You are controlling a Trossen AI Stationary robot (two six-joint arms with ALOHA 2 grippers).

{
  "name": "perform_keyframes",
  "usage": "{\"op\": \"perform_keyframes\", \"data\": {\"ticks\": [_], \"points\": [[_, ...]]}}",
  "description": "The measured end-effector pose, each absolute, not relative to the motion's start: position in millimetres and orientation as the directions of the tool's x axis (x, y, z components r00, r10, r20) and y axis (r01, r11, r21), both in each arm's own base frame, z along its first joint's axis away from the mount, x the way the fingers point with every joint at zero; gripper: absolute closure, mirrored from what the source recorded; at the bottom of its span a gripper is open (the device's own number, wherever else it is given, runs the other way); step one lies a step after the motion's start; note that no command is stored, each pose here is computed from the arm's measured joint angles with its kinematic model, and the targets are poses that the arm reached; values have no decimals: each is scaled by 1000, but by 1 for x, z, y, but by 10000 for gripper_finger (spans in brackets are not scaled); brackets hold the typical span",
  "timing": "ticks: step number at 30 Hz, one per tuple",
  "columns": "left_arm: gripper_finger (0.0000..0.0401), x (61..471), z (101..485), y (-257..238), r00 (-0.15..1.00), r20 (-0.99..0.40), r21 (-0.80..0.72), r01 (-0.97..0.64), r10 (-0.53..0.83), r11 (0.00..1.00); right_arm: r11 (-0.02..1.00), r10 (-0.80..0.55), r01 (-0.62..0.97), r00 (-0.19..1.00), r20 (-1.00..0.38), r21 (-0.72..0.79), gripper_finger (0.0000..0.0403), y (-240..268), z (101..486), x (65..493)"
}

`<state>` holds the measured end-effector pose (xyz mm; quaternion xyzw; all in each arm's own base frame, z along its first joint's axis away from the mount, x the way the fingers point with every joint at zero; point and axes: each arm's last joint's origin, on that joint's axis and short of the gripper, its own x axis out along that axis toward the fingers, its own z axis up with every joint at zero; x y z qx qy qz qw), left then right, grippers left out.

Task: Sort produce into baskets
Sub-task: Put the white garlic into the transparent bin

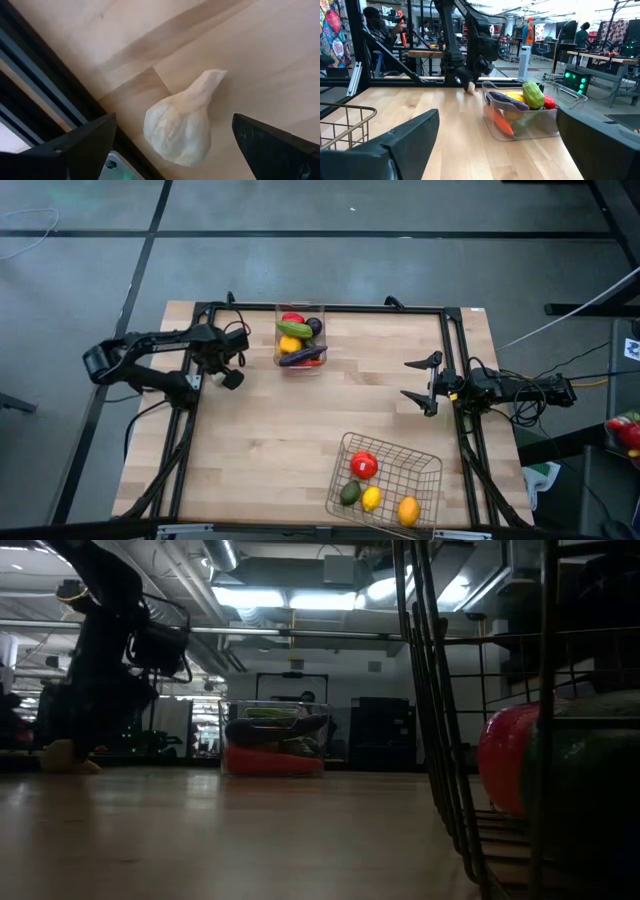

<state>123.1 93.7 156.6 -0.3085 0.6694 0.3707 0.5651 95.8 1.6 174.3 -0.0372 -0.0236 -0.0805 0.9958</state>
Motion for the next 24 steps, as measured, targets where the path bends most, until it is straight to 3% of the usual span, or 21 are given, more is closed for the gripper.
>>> {"op": "perform_keyframes", "data": {"ticks": [8, 16, 24], "points": [[20, 127, 145, 98, -227, -973, 168, -818, -40, 550, 984, -159, 162, 986, 53, -71, 6, 2, 174, 96], [85, 136, 142, 105, -133, -991, 128, -820, 32, 558, 984, -159, 162, 986, 53, -71, 6, 2, 174, 96], [143, 132, 143, 102, -175, -985, 150, -837, 3, 526, 984, -159, 162, 986, 53, -70, 6, 2, 174, 96]]}}
